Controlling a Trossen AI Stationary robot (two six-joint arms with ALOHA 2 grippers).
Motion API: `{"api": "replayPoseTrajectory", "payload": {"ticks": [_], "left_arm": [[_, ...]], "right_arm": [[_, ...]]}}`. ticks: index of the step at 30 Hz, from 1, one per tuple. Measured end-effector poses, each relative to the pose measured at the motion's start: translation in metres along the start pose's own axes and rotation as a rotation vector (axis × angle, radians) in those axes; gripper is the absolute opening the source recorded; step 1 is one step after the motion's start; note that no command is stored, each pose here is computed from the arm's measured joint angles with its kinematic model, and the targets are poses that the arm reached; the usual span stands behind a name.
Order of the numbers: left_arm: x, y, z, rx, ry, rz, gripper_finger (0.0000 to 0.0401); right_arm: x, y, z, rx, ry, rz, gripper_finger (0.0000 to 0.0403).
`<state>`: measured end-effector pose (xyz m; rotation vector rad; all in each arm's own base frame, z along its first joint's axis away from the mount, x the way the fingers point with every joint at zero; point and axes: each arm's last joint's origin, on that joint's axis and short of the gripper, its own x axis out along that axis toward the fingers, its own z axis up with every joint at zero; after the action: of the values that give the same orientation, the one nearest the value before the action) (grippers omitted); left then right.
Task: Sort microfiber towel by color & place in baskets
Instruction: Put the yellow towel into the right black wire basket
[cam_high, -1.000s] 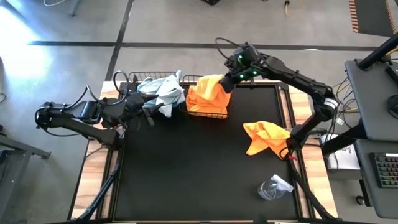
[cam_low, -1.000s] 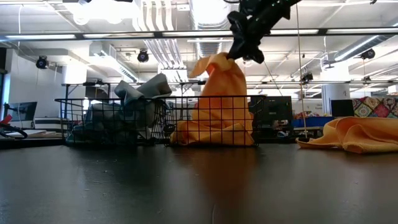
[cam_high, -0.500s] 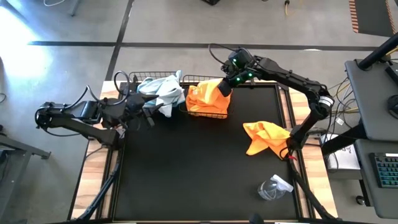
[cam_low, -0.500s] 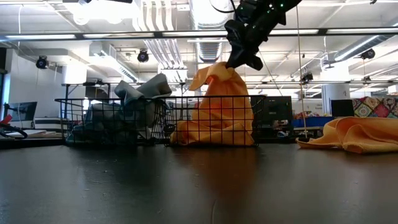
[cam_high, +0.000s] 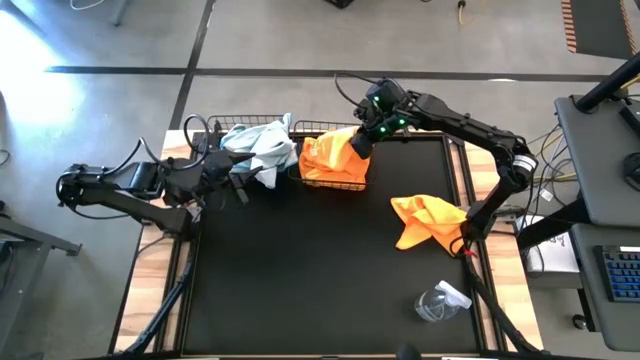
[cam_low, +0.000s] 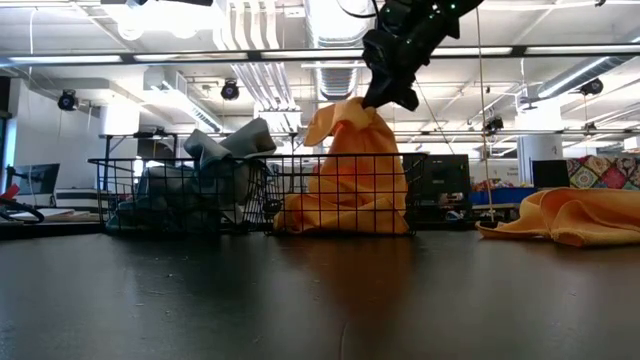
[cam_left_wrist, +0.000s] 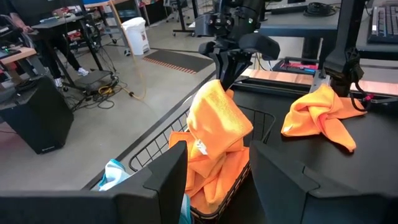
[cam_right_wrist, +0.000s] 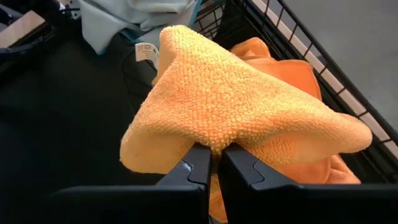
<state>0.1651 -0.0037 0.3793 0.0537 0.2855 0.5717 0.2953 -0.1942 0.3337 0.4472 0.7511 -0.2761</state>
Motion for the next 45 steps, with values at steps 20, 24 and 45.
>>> {"api": "replayPoseTrajectory", "payload": {"ticks": [20, 24, 45], "left_arm": [[0.000, 0.000, 0.000, 0.001, 0.001, 0.000, 0.0158], [0.000, 0.000, -0.001, 0.004, 0.005, 0.000, 0.0158], [0.000, 0.000, -0.002, 0.014, 0.017, 0.001, 0.0158]], "right_arm": [[0.000, -0.001, -0.002, -0.032, 0.015, -0.078, 0.0168], [-0.001, -0.002, -0.014, 0.016, 0.137, -0.084, 0.0166], [-0.046, 0.020, -0.070, 0.184, 0.711, -0.110, 0.0142]]}}
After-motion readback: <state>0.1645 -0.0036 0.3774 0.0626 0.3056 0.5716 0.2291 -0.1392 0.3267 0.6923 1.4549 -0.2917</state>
